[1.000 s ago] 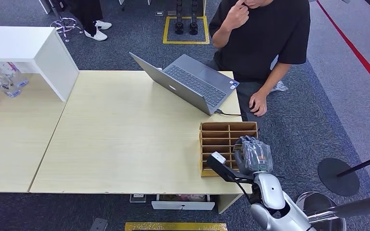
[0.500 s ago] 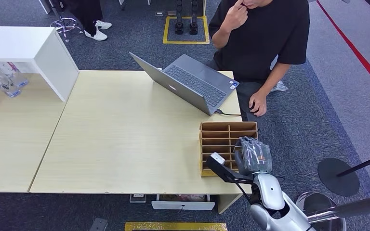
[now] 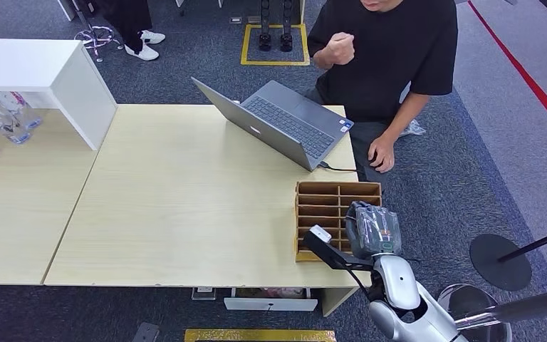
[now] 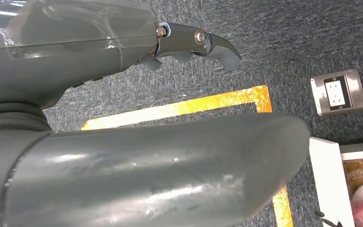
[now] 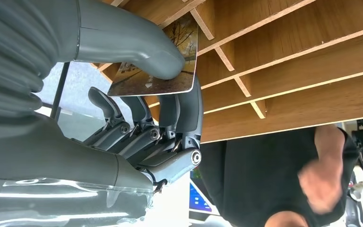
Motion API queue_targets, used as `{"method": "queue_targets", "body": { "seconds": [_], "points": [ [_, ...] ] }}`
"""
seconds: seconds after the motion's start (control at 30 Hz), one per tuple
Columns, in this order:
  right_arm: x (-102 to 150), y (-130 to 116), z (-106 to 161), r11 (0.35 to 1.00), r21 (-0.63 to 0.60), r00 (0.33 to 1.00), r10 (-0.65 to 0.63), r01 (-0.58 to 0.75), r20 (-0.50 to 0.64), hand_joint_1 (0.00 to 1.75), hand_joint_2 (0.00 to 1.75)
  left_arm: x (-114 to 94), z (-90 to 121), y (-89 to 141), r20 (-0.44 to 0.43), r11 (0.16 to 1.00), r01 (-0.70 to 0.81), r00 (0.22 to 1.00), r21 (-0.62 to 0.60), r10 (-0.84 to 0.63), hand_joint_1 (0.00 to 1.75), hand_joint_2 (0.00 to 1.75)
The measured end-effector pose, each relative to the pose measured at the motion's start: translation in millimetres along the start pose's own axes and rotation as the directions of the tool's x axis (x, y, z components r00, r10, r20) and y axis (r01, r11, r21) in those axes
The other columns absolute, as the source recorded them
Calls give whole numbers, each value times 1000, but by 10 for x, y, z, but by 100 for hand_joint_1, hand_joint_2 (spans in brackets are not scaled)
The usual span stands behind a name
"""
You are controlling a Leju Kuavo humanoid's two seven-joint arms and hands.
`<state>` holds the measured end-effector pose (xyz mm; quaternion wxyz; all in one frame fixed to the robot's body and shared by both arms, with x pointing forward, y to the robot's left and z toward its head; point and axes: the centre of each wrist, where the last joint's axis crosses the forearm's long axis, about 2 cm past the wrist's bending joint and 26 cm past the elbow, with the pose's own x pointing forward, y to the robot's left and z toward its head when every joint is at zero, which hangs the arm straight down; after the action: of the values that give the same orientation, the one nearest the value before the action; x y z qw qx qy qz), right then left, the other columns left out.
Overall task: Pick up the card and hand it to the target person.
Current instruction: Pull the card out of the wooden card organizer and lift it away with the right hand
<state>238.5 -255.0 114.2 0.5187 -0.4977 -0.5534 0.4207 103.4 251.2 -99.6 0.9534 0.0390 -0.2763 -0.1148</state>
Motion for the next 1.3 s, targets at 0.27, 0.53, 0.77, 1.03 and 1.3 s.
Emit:
{"method": "queue_targets", "body": {
  "seconds": [0.27, 0.53, 0.77, 1.03, 1.3],
  "points": [
    [6, -19, -1, 998, -13, 998, 67, -67, 14, 151, 175, 0, 0, 0, -5, 1000, 0, 1000, 0, 0, 0, 0],
    [15, -216, -23, 990, -37, 989, 140, -138, 40, 148, 175, -1, 0, 0, -8, 1000, 0, 1000, 0, 0, 0, 0],
    [53, -539, -52, 980, -118, 984, 165, -157, 64, 142, 175, -2, 1, 0, -4, 1000, 1, 1000, 1, -1, 0, 0],
    [109, -793, -33, 979, -169, 988, 127, -110, 93, 140, 175, -2, 1, 0, 2, 1000, 1, 1000, 2, -1, 0, 0],
    [95, -1006, -79, 973, -217, 990, 102, -80, 95, 138, 175, -1, 0, 0, 1, 1000, 1, 1000, 1, -1, 0, 0]
  ]
}}
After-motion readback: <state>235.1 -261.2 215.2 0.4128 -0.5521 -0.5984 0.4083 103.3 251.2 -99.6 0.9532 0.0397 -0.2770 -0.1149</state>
